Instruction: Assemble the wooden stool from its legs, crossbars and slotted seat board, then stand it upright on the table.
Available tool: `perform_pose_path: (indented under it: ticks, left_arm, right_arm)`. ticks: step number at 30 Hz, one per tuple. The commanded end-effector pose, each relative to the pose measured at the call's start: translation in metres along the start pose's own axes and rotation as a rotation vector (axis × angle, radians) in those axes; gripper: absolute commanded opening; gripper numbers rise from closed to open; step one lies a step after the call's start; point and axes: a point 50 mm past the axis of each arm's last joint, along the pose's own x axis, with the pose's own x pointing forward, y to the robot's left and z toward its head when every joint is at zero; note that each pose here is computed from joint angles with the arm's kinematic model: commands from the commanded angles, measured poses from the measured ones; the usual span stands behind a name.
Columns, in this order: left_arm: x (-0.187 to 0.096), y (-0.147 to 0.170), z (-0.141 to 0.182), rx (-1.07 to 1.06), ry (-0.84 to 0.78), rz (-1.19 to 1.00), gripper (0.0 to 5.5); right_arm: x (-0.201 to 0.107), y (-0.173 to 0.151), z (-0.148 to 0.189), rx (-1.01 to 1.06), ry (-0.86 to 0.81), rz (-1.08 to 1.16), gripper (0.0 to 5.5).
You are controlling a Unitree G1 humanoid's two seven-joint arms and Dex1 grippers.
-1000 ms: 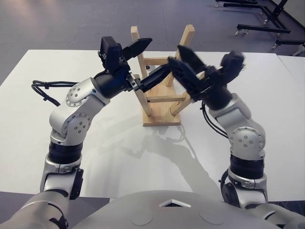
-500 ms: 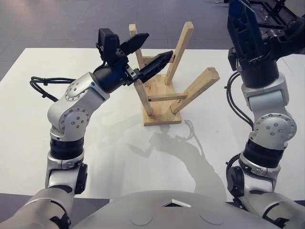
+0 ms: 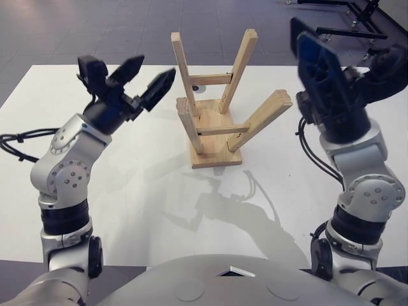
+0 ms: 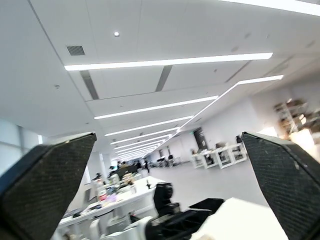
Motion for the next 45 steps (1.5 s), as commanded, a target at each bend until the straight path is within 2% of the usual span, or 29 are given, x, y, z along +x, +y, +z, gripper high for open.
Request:
perform_pose_path:
  ticks: [1, 6, 9, 15, 19, 24, 30, 39, 45]
  left_arm:
    - [-0.006, 0.014, -0.032, -0.010, 0.115, 0.057, 5.40]
    - [0.008, 0.022, -0.058, 0.021, 0.191, 0.065, 5.40]
    - [0.015, 0.019, -0.063, 0.041, 0.205, 0.037, 5.40]
    - [0.023, 0.009, -0.070, 0.048, 0.224, -0.026, 5.40]
    - [0.023, -0.003, -0.076, 0.033, 0.270, -0.088, 5.40]
    - [0.026, -0.016, -0.073, 0.014, 0.276, -0.130, 5.40]
    - [0.027, -0.018, -0.073, 0.025, 0.311, -0.162, 5.40]
    - [0.029, -0.018, -0.072, 0.038, 0.309, -0.162, 5.40]
    - [0.030, -0.018, -0.073, 0.036, 0.304, -0.158, 5.40]
  right_arm:
    - [-0.014, 0.003, -0.025, 0.132, 0.111, -0.026, 5.36]
    - [-0.043, -0.006, -0.049, 0.182, 0.296, -0.100, 5.36]
    - [-0.060, -0.015, -0.060, 0.131, 0.454, -0.151, 5.36]
    - [-0.067, -0.026, -0.085, 0.001, 0.628, -0.206, 5.36]
    - [-0.070, -0.027, -0.117, -0.122, 0.745, -0.250, 5.36]
    - [-0.068, -0.030, -0.144, -0.299, 0.758, -0.343, 5.36]
    - [-0.078, -0.045, -0.157, -0.438, 0.745, -0.512, 5.36]
    - [-0.070, -0.048, -0.155, -0.459, 0.672, -0.543, 3.90]
    - [-0.071, -0.053, -0.154, -0.535, 0.711, -0.520, 2.99]
